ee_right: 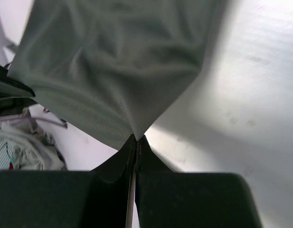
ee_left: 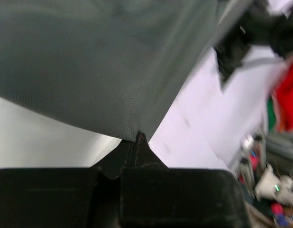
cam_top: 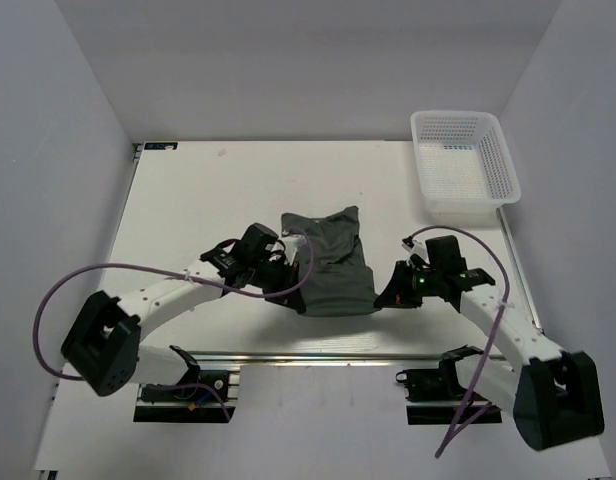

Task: Fold and stack the t-shirts
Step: Grab one side of the 2/3 rectangular tshirt with both arms, then fold the long partially folded tshirt into a neat square

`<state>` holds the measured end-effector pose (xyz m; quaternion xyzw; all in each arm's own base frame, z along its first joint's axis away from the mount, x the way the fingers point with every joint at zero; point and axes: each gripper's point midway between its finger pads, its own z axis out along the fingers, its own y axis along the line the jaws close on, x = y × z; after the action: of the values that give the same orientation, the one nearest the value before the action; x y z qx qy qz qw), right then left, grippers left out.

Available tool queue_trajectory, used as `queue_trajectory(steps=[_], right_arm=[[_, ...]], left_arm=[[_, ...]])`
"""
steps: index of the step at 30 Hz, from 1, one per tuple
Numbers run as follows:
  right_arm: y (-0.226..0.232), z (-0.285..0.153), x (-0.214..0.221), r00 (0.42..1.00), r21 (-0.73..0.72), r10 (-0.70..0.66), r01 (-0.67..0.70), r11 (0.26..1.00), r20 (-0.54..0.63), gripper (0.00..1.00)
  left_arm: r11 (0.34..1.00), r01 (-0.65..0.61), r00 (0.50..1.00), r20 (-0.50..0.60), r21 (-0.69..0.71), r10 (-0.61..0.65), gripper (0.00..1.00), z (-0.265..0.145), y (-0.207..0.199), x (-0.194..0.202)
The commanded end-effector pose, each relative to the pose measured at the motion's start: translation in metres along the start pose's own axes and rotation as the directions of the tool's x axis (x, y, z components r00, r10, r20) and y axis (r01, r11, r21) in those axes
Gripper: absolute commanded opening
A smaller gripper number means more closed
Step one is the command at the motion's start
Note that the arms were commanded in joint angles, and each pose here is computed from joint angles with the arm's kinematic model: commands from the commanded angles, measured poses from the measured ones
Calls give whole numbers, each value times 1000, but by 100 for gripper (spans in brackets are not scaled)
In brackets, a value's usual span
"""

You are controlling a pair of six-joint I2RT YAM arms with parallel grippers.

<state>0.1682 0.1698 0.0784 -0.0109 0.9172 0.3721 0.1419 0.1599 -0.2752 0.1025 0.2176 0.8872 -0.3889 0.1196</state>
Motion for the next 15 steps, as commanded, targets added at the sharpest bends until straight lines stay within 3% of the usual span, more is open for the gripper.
queue_trajectory(steps=[1,8,12,15], right_arm=[[24,-24,19,999,-72,-38,35,997,-38,0],[64,-50,3,992,-183,-125,129,975,34,0],[97,-55,-6,987,-348,-156,160,924,41,0],[108,-55,-18,985,-414,-163,173,894,60,0]], left_arm=[[996,18,997,-80,82,-12,0,-27,-33,25],[991,-35,999,-30,126,39,0,-54,-62,14],[996,-26,999,31,80,23,0,-60,-61,2],[998,24,995,98,-49,-20,0,-65,-43,-6]])
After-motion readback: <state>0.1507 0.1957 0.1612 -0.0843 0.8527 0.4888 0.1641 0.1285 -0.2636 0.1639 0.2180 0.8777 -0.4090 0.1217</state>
